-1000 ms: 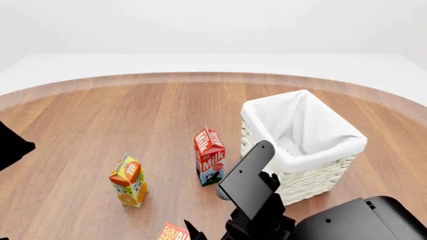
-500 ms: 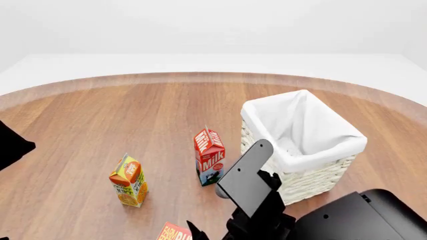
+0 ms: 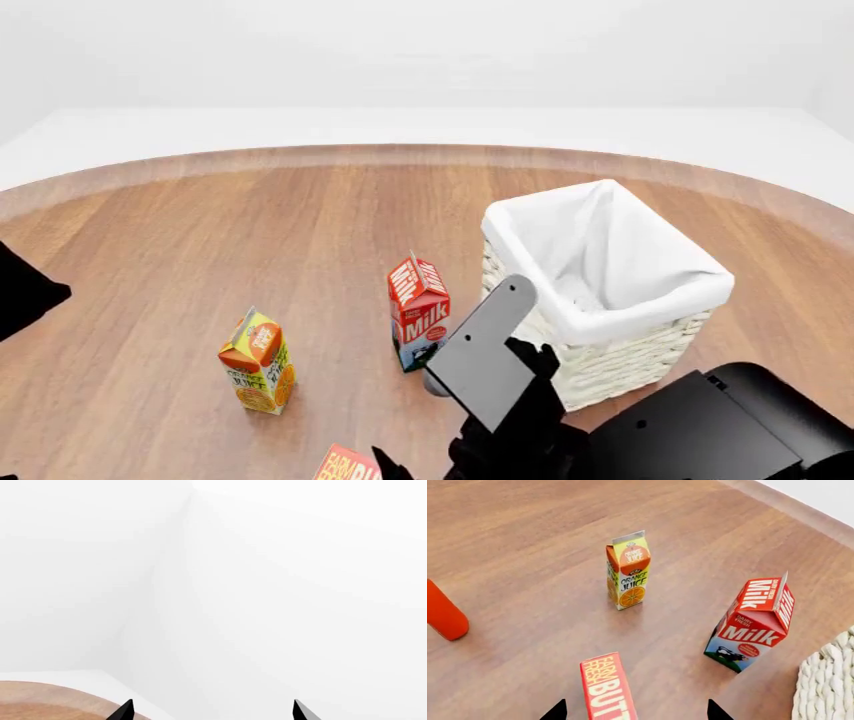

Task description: Pick up the cream cheese box and the butter, and put them in the basket.

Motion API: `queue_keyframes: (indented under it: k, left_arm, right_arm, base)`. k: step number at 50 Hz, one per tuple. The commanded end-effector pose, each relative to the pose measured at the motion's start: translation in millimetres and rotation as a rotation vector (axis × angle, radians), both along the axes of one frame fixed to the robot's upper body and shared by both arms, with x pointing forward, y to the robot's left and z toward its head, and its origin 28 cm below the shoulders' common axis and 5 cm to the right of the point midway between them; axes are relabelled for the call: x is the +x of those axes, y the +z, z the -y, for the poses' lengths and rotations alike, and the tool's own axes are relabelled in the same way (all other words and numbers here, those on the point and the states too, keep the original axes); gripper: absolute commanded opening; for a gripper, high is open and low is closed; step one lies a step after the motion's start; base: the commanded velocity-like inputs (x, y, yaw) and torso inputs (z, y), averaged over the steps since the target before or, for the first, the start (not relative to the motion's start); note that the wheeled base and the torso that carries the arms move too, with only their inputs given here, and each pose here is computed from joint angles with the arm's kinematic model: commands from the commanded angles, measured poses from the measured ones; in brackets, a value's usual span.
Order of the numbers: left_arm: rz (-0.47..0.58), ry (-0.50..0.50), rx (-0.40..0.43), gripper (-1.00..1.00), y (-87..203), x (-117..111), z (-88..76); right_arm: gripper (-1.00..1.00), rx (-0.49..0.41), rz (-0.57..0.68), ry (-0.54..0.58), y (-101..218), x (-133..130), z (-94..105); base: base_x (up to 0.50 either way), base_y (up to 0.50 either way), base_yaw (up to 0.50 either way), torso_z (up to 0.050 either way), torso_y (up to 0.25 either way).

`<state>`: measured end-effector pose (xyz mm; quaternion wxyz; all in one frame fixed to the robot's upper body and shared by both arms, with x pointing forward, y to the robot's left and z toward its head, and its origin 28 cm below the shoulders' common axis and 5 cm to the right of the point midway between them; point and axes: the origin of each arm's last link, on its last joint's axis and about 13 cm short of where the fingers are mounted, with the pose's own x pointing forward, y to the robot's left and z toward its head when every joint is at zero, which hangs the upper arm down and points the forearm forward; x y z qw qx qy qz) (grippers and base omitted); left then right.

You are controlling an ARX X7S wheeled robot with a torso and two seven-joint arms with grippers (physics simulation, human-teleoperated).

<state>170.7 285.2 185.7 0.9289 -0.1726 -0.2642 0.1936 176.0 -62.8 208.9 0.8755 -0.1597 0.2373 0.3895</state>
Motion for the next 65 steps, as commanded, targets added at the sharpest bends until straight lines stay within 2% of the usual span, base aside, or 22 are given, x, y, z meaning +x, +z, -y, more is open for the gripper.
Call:
queue_keyframes:
  k: [1,13,26,65]
  left_arm:
    - [0.0,0.0,0.0,1.0,0,0,-0.1]
    - [0.0,0.0,0.0,1.0,0,1,-0.4]
    - [0.001,0.001,0.0,1.0,0,1,-0.8]
    - [0.001,0.002,-0.002,1.0,0,0,-0.6]
  right_arm:
    - [1.0,-0.012,-0.007,0.015,2,4,-1.1]
    - [1.0,-0.025,-0.011,0.009,5,14,-2.7]
    - [1.0,-0.08,-0.052,0.008,0,28,-9.7]
    - [1.0,-0.139,-0.095,0.068,-10,40,-25.9]
  base:
    - [0.0,0.0,0.0,0.0,0.0]
    - [0.0,0.0,0.0,0.0,0.0]
    - [0.0,0.0,0.0,0.0,0.0]
    - [0.0,0.0,0.0,0.0,0.0]
